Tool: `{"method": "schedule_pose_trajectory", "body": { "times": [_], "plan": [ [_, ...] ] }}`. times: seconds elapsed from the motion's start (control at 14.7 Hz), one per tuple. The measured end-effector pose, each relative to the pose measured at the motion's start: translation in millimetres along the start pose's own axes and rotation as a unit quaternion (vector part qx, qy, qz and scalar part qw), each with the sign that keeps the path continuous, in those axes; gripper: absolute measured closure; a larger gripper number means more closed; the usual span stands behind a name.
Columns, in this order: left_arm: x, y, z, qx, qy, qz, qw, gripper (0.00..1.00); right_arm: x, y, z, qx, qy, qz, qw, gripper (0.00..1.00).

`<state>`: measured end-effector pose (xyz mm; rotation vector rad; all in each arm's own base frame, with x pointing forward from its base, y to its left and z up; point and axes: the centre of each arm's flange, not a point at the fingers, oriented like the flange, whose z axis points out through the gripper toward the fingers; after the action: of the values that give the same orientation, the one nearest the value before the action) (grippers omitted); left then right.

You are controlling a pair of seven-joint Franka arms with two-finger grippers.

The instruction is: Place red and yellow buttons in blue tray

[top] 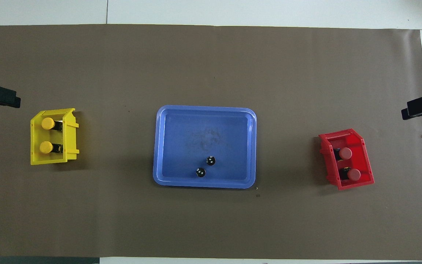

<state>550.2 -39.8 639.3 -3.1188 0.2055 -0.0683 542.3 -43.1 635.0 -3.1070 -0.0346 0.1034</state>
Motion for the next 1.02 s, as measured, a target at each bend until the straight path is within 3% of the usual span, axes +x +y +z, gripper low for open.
{"method": "schedule_pose_trajectory", "body": {
  "times": [1.02],
  "plan": [
    [-2.8, -4.2, 6.1, -0.001, -0.012, 0.02, 1.0, 0.0, -3.7, -0.7, 19.5, 0.002, -0.011, -0.002, 1.0, 0.0]
  ]
}}
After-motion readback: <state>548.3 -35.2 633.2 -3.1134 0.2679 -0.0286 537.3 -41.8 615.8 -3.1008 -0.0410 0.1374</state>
